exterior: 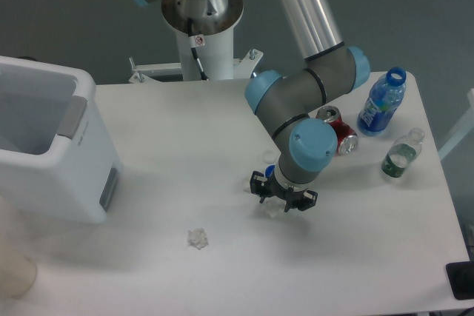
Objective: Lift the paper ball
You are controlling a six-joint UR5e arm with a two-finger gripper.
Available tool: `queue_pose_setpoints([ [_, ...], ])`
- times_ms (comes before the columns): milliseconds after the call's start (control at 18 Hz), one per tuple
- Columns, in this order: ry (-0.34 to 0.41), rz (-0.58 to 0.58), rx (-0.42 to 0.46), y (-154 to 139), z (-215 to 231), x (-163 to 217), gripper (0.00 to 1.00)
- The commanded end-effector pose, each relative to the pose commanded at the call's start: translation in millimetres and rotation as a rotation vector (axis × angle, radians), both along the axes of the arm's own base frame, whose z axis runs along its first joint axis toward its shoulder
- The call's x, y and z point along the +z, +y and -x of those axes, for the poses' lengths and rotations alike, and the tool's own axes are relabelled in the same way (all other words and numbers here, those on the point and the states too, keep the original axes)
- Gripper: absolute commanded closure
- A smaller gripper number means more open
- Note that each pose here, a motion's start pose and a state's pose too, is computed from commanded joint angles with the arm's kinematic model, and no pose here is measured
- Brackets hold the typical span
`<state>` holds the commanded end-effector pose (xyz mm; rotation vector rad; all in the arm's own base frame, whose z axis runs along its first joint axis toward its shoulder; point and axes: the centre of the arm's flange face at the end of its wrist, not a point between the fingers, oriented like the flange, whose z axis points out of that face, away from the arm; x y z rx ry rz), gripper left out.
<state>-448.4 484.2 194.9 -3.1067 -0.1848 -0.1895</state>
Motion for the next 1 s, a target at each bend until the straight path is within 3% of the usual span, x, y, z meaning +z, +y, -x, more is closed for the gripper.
queue_pose_setpoints([
  [111, -0.001, 0.001, 0.002, 0, 0, -1, 0.55],
  [333, 0.005, -0.005, 0.003, 1, 2, 4, 0.85],
  [444, 0.023, -0.018, 0.003, 3, 8, 14, 0.85],
  [500, 0.033, -0.026, 0.008, 4, 11, 22, 0.79],
  [556, 0.045, -0.034, 0.011, 5, 15, 28, 0.79],
  [722, 0.071, -0.047, 0.006, 6, 21, 42, 0.89],
  [889, 0.145, -0.058, 0.012, -7, 39, 81, 0.98],
  [1000, 0.182, -0.075, -0.050, -17, 49, 102, 1.00],
])
